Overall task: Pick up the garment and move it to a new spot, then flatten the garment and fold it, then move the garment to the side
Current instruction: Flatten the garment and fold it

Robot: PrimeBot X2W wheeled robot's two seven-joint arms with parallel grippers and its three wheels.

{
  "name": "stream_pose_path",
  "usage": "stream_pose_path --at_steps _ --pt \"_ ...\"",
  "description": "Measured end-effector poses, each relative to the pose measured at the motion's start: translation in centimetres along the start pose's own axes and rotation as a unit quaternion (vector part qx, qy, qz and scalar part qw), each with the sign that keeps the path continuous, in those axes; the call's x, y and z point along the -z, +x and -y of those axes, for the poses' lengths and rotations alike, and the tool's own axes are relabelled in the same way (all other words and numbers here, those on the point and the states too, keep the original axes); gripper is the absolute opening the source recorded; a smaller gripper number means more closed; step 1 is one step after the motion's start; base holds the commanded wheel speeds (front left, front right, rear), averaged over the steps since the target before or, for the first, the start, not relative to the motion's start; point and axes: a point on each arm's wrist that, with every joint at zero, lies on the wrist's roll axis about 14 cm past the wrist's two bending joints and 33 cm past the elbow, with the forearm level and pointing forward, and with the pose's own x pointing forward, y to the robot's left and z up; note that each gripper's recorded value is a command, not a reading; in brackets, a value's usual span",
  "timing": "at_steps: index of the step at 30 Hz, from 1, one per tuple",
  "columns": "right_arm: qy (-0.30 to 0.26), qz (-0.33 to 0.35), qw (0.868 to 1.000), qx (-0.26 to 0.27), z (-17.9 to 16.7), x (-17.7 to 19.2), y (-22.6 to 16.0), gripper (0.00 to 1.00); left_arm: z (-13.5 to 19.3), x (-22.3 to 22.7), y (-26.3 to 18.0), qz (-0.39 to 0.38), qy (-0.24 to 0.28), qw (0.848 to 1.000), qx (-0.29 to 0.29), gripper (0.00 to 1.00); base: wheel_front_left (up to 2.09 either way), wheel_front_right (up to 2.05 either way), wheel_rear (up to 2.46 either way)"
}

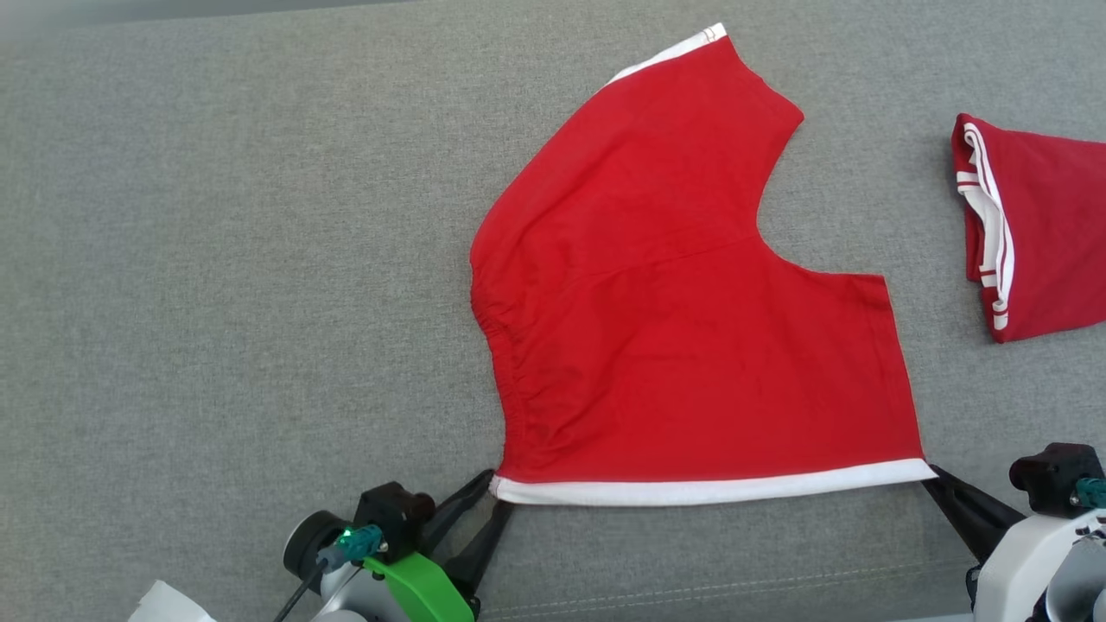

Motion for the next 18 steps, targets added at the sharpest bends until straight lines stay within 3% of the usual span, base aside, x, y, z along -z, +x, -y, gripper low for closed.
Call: stream_pose_path --at_steps 3,5,7,9,10,12,16,18 --pt "-0.008 -0.002 1.0 -0.003 -0.28 0.2 0.25 0.0 -0.16 0.2 -0.08 -0.001 -0.002 1.0 -0.007 0.77 0.0 0.0 0.0" --pt "-0.018 0.001 1.0 -0.004 -0.32 -0.03 0.53 0.0 -0.25 0.37 -0.1 -0.001 -0.003 1.0 -0.011 0.91 0.0 0.0 0.0" --pt "-0.021 0.003 1.0 -0.004 -0.34 -0.08 0.74 0.0 -0.13 0.37 -0.03 0.003 -0.006 1.0 -0.012 0.98 0.0 0.0 0.0" --pt "-0.027 0.001 1.0 -0.003 -0.32 0.15 0.72 0.0 -0.15 0.45 -0.06 0.002 -0.006 1.0 -0.013 1.0 0.0 0.0 0.0" --pt "-0.029 0.001 1.0 -0.001 -0.26 0.18 0.72 0.18 -0.25 0.5 -0.08 0.002 -0.006 1.0 -0.015 1.0 0.0 0.0 0.0" --pt "-0.03 0.001 1.0 0.001 -0.17 0.24 0.76 0.31 -0.35 0.57 -0.11 0.003 -0.007 1.0 -0.017 1.0 0.0 0.0 0.0" --pt "-0.029 0.003 1.0 0.004 -0.11 0.29 0.83 0.25 -0.36 0.63 -0.06 0.002 -0.008 1.0 -0.017 1.0 0.0 0.0 0.0" --pt "-0.027 0.005 1.0 0.005 -0.13 0.19 0.98 0.29 -0.43 0.73 -0.02 0.002 -0.01 1.0 -0.019 1.0 0.0 0.0 0.0"
